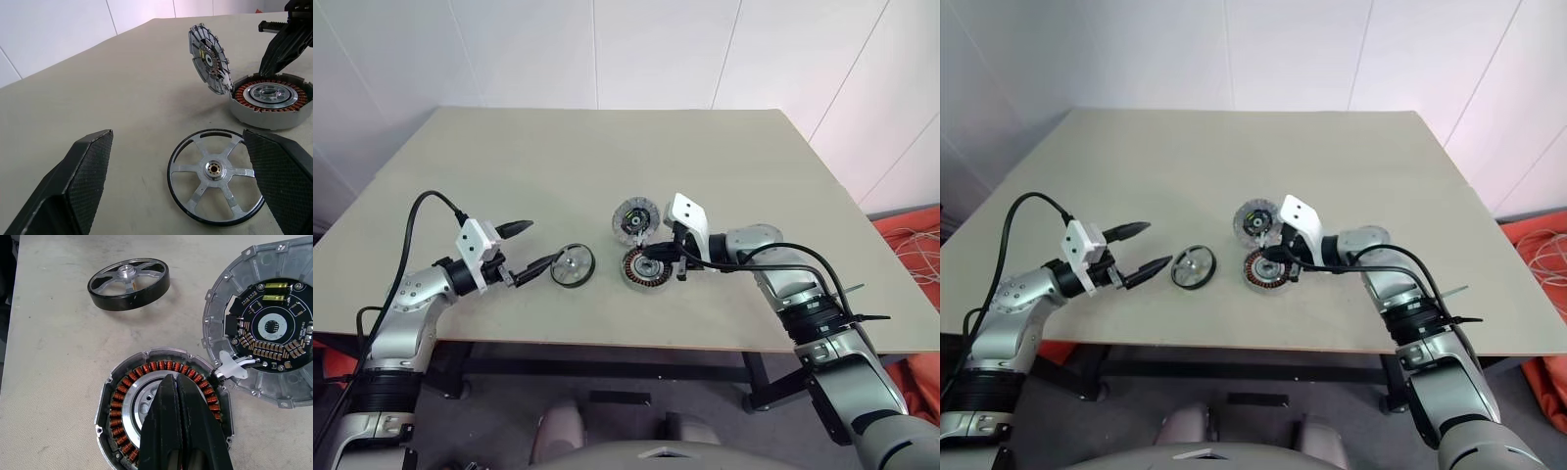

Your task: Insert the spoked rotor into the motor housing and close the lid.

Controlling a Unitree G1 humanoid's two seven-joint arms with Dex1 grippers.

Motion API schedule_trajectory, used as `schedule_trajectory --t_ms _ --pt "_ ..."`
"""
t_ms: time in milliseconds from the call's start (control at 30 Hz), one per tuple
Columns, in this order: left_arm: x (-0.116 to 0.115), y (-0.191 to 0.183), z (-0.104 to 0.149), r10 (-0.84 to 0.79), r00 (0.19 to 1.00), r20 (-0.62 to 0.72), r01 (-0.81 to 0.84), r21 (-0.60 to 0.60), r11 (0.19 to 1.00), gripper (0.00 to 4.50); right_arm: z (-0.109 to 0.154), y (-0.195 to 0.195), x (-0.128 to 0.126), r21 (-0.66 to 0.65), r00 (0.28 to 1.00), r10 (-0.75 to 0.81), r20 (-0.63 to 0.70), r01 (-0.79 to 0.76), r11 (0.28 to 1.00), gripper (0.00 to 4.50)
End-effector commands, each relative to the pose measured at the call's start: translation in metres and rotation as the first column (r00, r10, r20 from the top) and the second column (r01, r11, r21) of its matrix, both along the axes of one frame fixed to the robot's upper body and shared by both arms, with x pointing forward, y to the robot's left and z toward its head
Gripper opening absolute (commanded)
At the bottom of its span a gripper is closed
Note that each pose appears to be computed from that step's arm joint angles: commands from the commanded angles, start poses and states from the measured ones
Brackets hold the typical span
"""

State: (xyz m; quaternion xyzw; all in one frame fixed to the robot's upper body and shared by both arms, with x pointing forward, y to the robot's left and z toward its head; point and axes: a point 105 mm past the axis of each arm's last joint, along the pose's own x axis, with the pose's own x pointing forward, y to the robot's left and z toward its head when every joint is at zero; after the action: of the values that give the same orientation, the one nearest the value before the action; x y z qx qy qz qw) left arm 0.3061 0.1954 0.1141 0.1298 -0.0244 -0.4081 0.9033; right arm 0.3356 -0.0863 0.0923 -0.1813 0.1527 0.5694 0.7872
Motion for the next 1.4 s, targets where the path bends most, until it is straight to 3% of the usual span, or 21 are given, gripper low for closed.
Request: schedule_trajectory --t_ms 33,267,600,1067,1400 --pt "0.002 0.001 0.015 0.001 0.998 0.061 -0.001 0.003 1.0 4.5 0.008 0.001 0.002 0.017 1.0 0.008 0.028 -0.009 1.0 0.01" --pt "0.002 0.001 0.016 0.001 0.998 0.064 -0.001 0.002 1.0 4.5 -0.002 -0.003 0.001 0.002 1.0 0.003 0.005 -0.003 1.0 0.01" --pt "0.002 0.004 0.017 0.004 0.998 0.065 -0.005 0.009 1.0 4.5 -0.038 -0.014 -0.004 -0.093 0.999 -0.011 -0.047 0.007 0.996 0.01" --pt "0.004 0.002 0.018 0.003 0.998 0.067 -0.004 0.007 1.0 4.5 0.015 0.005 0.005 0.153 0.999 -0.032 -0.003 0.032 0.988 0.01" --pt "0.005 0.002 0.019 -0.001 0.998 0.065 0.0 0.008 1.0 4.5 0.002 0.007 0.004 0.09 1.0 -0.019 0.011 0.018 0.996 0.01"
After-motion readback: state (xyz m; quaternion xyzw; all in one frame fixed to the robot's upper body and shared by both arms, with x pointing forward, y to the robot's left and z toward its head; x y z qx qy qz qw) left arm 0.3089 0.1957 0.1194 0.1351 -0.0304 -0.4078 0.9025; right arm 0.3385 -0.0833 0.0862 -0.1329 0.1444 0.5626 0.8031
